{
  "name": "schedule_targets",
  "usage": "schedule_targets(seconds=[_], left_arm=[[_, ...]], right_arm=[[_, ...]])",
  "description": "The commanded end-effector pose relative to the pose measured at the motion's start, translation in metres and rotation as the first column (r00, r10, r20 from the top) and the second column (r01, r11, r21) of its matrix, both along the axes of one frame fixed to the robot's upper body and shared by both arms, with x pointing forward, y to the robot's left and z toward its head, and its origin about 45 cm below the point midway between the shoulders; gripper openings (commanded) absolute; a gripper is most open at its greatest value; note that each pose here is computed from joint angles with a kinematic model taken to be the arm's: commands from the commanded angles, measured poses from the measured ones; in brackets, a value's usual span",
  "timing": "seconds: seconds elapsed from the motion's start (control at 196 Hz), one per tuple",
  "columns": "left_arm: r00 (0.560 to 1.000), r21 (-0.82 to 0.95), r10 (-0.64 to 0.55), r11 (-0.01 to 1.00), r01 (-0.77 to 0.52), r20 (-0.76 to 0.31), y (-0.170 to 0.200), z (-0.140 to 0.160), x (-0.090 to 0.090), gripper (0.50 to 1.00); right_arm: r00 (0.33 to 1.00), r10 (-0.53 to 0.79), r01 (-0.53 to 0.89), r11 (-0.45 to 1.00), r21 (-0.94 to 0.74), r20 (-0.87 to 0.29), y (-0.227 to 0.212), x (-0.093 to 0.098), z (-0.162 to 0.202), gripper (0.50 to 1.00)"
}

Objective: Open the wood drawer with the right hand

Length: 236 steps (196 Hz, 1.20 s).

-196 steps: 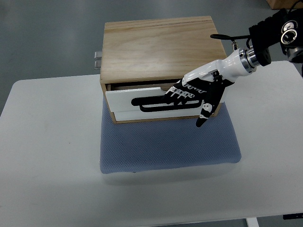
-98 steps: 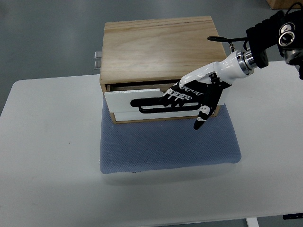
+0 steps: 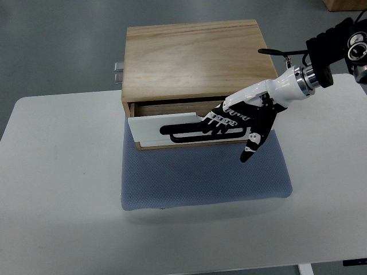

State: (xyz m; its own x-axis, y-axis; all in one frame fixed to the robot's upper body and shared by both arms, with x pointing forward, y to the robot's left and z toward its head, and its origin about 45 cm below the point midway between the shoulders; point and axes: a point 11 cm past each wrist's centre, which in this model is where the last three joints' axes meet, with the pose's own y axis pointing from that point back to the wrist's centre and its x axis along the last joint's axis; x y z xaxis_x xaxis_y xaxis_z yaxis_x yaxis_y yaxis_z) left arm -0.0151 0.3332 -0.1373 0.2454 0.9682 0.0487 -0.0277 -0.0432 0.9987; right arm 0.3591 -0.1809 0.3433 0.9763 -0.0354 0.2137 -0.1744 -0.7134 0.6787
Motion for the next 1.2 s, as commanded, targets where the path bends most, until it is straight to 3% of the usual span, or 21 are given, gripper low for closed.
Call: schedule_targets(seconds=[0.0,0.865,1.196], left_arm=[[1.000,0.000,0.000,1.000,0.000,-0.001,0.000,0.000,0.000,1.000],[1.000,0.000,0.000,1.000,0.000,0.000,0.000,0.000,0.000,1.000],[1.000,0.000,0.000,1.000,0.000,0.000,0.000,0.000,0.000,1.000]], right_arm=[[1.000,0.002,-0.002,1.000,0.007,-0.011,-0.001,-0.005,-0.001,0.954],[0.999,-0.015,0.016,0.999,0.042,-0.034,-0.014,-0.020,0.003,0.954],[0.987,-0.065,0.028,0.971,0.236,0.150,-0.011,0.001,0.082,0.954]])
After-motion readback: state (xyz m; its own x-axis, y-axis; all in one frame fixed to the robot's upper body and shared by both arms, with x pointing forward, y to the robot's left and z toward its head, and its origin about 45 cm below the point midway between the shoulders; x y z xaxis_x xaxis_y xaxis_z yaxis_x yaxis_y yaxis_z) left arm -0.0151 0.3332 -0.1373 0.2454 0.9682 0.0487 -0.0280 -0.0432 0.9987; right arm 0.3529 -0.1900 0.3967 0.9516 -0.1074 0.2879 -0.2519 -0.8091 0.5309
